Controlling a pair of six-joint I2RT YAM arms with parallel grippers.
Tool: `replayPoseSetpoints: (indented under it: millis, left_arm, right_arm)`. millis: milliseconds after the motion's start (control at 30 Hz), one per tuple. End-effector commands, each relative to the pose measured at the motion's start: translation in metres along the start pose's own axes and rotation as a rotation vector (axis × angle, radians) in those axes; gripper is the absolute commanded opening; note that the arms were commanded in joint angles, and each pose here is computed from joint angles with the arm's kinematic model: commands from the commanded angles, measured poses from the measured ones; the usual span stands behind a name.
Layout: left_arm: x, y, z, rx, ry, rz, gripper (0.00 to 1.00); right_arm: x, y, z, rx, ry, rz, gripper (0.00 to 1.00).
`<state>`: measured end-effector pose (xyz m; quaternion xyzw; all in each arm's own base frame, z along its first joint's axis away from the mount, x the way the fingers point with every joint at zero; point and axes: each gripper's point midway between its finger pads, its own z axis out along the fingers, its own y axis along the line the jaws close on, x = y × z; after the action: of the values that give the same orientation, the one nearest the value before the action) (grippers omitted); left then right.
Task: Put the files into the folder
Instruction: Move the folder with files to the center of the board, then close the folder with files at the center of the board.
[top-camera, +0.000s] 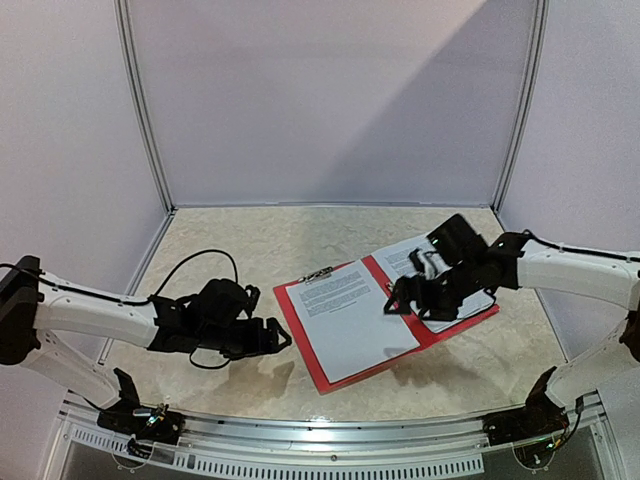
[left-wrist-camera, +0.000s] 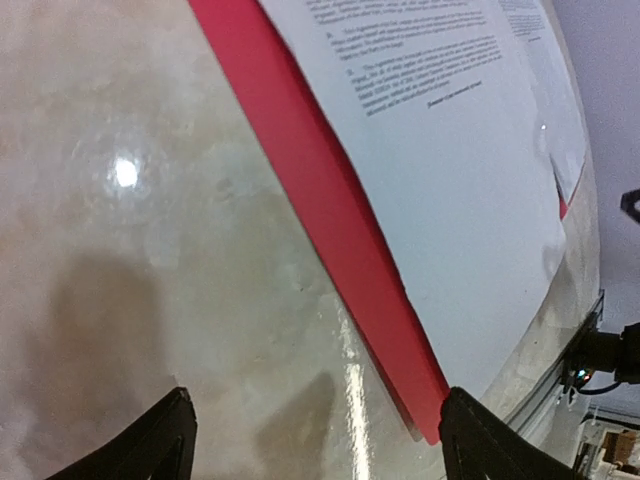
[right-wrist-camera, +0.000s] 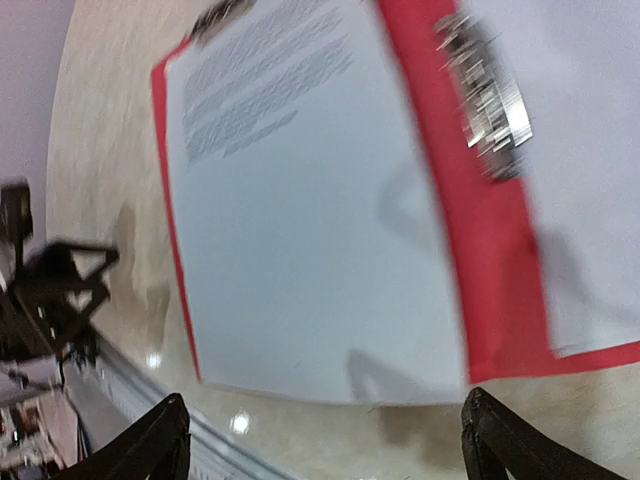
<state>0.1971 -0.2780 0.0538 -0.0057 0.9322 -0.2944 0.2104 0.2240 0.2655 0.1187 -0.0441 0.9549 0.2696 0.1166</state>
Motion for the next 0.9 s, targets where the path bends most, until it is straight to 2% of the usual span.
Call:
replayPoseSetpoints:
  millis: [0, 233, 467, 700, 867]
  left_arm:
    - [0.001, -0.023, -0.006, 0.173, -0.019, -0.156, 0.86]
    - [0.021, -0.022, -0.001, 0.203, 0.033, -0.241, 0.86]
    - [0.035, -0.018, 0.013, 0.223, 0.086, -0.293, 0.87]
    - [0.039, -0.028, 0.028, 0.282, 0.116, -0.325, 0.87]
    - [0.055, -0.033, 0.045, 0.288, 0.219, -0.39, 0.86]
  right_arm:
    - [-0.044, -0.078, -0.031, 0.162, -0.166, 0.043, 0.94]
    - [-0.097, -0.154, -0.057, 0.312, -0.352, 0.184, 0.97]
    - [-0.125, -0.214, -0.069, 0.393, -0.424, 0.299, 0.98]
    - [-0.128, -0.261, -0.051, 0.421, -0.369, 0.387, 0.98]
    - [-0.12, -0.266, -0.024, 0.371, -0.298, 0.4, 0.98]
